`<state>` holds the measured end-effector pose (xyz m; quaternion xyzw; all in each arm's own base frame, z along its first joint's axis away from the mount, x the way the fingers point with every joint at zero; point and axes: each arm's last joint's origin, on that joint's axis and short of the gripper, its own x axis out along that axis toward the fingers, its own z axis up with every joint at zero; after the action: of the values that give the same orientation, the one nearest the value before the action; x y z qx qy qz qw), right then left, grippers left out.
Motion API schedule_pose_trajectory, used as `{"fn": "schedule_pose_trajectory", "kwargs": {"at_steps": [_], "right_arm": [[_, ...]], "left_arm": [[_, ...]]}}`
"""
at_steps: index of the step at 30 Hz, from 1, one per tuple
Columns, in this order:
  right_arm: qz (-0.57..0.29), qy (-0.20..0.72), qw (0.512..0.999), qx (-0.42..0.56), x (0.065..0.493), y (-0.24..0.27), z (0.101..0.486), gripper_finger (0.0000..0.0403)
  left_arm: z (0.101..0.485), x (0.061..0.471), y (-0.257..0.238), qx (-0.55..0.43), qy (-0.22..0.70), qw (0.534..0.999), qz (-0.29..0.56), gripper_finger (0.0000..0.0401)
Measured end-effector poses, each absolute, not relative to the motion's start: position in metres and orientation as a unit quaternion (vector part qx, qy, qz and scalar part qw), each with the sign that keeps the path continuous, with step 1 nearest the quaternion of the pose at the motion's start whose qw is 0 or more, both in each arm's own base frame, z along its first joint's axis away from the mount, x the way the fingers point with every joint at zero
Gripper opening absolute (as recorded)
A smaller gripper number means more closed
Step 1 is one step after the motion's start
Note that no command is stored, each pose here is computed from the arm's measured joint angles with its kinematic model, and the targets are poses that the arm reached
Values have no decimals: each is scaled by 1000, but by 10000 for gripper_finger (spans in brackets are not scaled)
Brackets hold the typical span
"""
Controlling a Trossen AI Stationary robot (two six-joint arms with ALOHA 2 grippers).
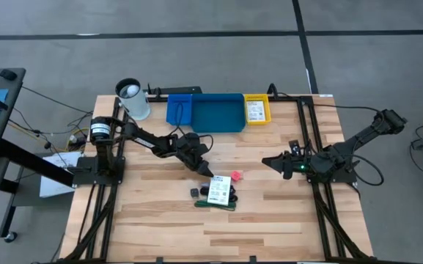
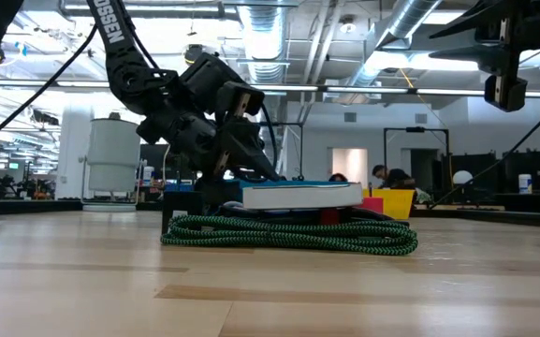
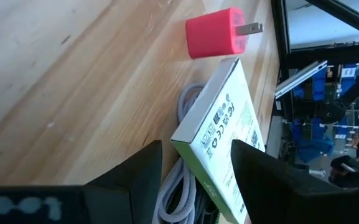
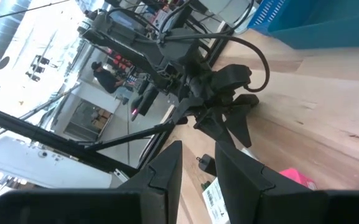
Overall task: Pick and place items into bin
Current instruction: Put the white card reader box into the yellow bin
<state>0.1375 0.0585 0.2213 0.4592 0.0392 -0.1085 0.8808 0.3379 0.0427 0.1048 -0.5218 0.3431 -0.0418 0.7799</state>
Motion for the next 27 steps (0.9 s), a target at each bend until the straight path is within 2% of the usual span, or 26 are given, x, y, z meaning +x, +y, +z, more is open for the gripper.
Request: {"fn": "schedule_pose_trajectory", "kwargs": {"at_steps": [27], "right_arm": [[-109, 39, 881, 460, 138, 59, 221, 91]], "left_arm": [[105, 338, 42, -512, 340, 787, -48, 181]]}}
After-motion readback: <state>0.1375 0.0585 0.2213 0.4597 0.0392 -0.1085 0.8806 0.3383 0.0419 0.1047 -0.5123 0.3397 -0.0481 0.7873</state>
